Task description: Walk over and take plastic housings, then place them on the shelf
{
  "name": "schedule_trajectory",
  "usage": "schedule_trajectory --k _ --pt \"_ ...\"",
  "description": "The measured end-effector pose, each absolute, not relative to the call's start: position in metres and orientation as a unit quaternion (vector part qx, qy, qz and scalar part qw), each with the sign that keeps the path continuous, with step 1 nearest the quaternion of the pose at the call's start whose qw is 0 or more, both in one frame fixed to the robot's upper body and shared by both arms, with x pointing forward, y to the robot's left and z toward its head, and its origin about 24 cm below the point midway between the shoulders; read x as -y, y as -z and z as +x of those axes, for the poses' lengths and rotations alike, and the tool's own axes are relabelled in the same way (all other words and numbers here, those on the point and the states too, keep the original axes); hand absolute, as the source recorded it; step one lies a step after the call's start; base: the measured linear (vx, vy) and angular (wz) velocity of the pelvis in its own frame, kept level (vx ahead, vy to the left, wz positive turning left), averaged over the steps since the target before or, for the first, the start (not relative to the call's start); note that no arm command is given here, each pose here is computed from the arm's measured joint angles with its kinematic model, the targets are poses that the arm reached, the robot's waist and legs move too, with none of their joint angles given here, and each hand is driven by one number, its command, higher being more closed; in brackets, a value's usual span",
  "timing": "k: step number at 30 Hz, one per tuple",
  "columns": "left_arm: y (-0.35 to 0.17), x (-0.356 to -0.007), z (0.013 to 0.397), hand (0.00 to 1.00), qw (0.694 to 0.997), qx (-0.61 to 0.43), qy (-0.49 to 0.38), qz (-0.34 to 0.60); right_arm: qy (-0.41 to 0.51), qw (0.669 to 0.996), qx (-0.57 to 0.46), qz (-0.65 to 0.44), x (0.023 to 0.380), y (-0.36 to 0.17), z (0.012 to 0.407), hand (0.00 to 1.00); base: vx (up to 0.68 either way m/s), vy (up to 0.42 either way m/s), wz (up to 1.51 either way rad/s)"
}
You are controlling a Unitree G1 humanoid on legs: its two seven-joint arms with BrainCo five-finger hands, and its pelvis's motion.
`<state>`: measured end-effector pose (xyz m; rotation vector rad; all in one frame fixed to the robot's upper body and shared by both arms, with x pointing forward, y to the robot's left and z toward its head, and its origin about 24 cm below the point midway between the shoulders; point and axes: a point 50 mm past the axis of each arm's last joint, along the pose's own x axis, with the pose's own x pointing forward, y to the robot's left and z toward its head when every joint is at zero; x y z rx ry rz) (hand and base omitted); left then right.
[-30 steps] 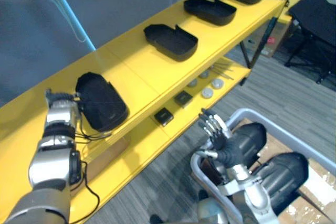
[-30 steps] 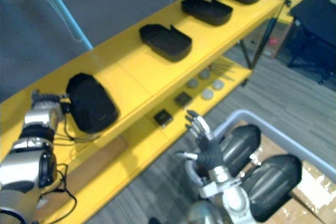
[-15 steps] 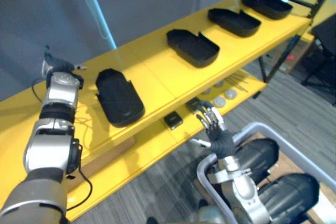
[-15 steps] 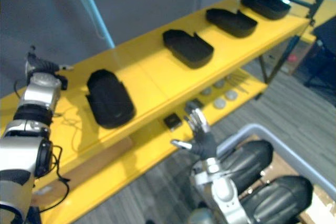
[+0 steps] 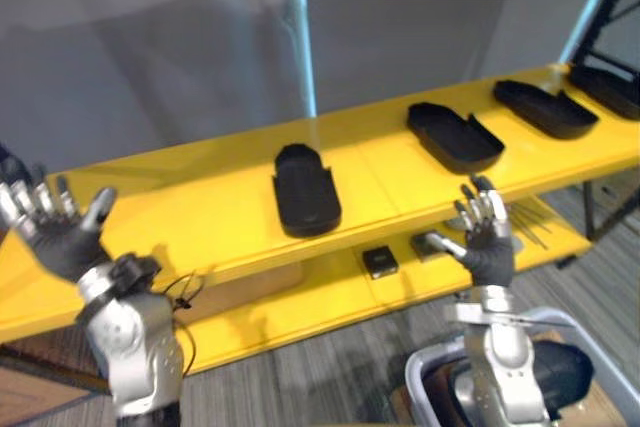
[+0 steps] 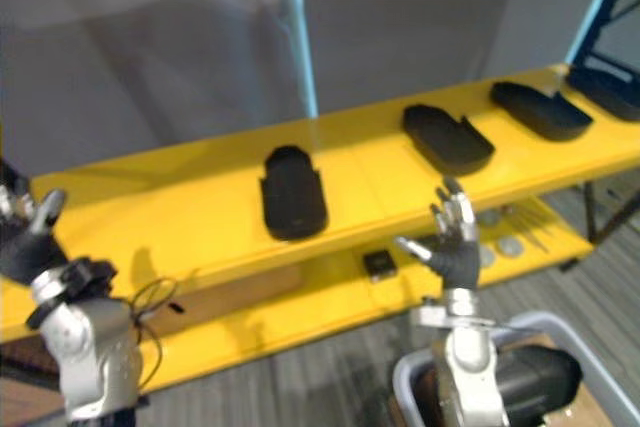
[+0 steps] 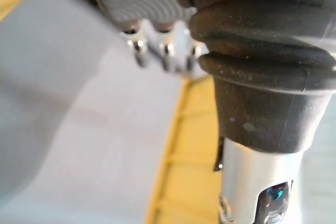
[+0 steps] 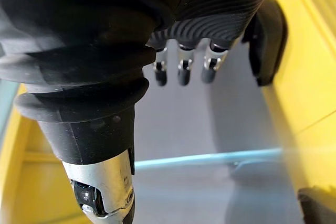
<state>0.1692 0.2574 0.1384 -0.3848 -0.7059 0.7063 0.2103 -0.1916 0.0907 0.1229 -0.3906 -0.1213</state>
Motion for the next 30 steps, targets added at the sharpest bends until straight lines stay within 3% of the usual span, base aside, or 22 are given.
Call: schedule_trajectory --k 6,12,20,30 --pt "-0.124 -0.254 0.159 0.00 0.869 0.306 -0.346 -0.178 0.104 0.969 0.211 0.069 0.201 -0.098 0.209 0.00 -0.01 0.015 0.17" --pt "-0.124 -0.249 0.164 0.00 0.894 0.290 -0.329 -0.090 0.121 0.969 0.203 0.074 0.201 -0.094 0.211 0.00 0.01 0.000 0.00" --pt "-0.118 -0.241 0.175 0.00 0.914 0.275 -0.287 -0.086 0.145 0.974 0.156 0.080 0.204 -0.074 0.213 0.00 0.00 0.000 0.00" --pt "-0.124 -0.243 0.179 0.00 0.904 0.290 -0.301 -0.095 0.159 0.971 0.156 0.084 0.208 -0.072 0.210 0.00 -0.02 0.008 -0.03"
